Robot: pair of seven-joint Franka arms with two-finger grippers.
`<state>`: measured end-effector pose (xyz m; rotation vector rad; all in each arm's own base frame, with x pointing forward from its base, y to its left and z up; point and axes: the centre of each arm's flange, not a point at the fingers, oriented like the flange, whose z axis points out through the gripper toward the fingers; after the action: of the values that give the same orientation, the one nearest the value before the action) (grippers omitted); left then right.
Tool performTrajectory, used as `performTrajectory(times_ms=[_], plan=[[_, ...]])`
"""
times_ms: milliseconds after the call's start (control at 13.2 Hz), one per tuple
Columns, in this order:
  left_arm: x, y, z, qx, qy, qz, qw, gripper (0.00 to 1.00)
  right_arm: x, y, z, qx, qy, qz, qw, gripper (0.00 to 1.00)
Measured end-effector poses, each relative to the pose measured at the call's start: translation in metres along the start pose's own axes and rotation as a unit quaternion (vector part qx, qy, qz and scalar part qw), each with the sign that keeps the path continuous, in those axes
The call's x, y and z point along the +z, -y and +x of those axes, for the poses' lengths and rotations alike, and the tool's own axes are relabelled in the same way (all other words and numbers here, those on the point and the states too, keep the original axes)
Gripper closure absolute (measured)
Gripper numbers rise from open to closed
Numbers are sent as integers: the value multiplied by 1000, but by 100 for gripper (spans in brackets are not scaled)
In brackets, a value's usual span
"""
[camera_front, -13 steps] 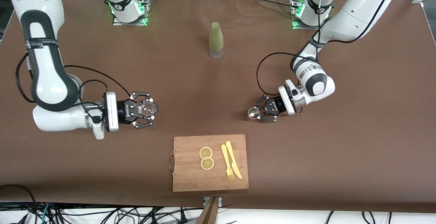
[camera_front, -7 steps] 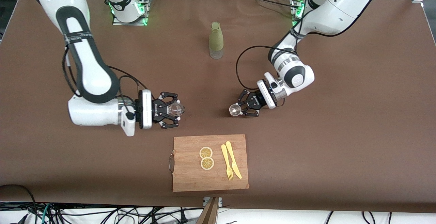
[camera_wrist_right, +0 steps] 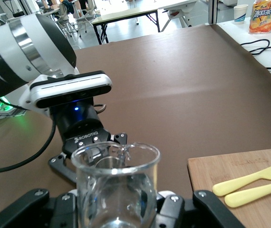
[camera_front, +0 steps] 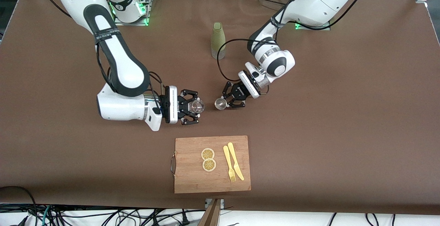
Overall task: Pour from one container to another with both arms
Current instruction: 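Tilt the beaker over the jigger with the right gripper to pour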
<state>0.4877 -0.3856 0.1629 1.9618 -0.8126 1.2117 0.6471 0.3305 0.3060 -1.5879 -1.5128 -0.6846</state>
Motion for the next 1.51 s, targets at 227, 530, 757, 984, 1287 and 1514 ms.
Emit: performTrajectory(times_ms=[227,530,757,984,1287,1514], plan=[[8,-14,4,-2,-5,-4,1000,79,7,3,-3,-3,11,2,1000,85],[9,-13,6,2,-6,-1,1000,79,7,4,-14,-16,46,9,999,85],[9,-12,6,3,-6,0,1000,79,2,8,-9,-34,69,10,997,85],[9,-12,6,3,-6,1,1000,79,2,12,-3,-51,90,11,995,85],[10,-12,11,2,-2,8,1000,79,20,20,7,-64,138,8,988,85],[12,-14,12,4,2,8,1000,79,26,26,19,-65,166,0,984,85]])
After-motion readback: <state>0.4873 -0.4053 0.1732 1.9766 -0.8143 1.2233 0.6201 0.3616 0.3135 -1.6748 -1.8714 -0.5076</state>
